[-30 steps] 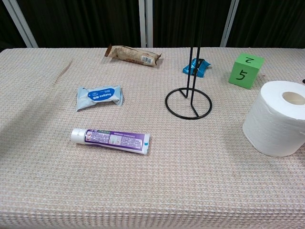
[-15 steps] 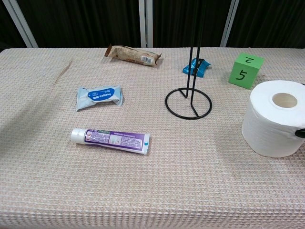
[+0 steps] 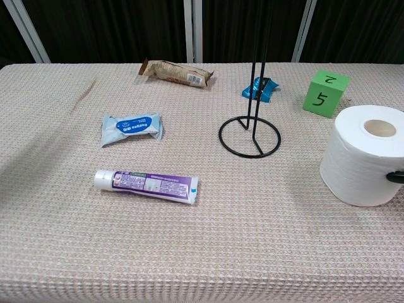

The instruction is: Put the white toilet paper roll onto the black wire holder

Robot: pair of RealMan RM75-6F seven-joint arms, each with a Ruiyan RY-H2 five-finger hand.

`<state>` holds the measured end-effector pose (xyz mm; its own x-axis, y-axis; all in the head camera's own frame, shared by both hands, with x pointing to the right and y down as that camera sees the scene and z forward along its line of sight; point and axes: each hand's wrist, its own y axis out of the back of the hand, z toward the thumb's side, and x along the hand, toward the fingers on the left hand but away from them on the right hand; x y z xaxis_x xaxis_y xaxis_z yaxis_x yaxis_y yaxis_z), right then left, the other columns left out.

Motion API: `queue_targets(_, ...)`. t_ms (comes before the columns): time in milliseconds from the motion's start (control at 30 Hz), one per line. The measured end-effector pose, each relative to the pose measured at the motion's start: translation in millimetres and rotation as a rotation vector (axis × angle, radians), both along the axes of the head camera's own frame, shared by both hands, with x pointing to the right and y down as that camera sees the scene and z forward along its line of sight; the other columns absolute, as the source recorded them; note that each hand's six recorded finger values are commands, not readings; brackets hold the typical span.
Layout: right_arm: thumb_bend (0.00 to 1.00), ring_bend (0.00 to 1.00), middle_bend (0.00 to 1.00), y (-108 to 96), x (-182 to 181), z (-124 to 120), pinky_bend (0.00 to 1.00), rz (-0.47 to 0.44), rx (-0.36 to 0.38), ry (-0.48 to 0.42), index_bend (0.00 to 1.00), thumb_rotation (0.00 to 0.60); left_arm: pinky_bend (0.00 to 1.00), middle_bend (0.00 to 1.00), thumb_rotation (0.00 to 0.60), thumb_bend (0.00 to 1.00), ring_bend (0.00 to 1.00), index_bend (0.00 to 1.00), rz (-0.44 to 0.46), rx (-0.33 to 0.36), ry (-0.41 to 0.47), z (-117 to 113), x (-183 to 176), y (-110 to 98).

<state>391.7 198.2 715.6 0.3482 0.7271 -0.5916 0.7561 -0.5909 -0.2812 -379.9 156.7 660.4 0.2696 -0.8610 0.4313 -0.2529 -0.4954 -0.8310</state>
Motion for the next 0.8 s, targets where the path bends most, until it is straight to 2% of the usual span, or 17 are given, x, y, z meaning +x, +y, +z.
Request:
queue_targets(100,0.12,0.22,0.36,-3.2,0.7,-2.3,0.26,0.019,0.013,0.000,0.49,0.600,0.23,0.06,0.090,0.04,0.06,0.11,-0.001,-0.001,0.000,0.2,-0.4,0.5)
queue_targets(267,0.13,0.23,0.37,-9.9,2.0,-11.8,0.26,0.046,0.050,-0.021,0.52,0.600,0.23,0.06,0.094,0.04,0.06,0.11,-0.002,0.004,0.001,-1.6,-0.6,0.5)
queue_targets(367,0.13,0.24,0.37,-19.5,3.1,-25.5,0.26,0.079,0.098,-0.056,0.52,0.600,0.23,0.06,0.093,0.04,0.06,0.11,0.000,0.007,0.000,-3.1,-0.8,0.4)
queue_targets(600,0.12,0.24,0.37,-54.9,-5.6,-77.6,0.31,0.164,0.221,-0.207,0.52,0.600,0.23,0.06,0.089,0.04,0.06,0.11,0.007,0.020,-0.008,-9.1,-1.5,1.6)
queue_targets(800,0.12,0.24,0.37,-91.3,-33.4,-130.5,0.33,0.184,0.327,-0.343,0.52,0.600,0.23,0.06,0.093,0.04,0.06,0.11,0.004,0.019,-0.015,-11.6,-4.1,3.8)
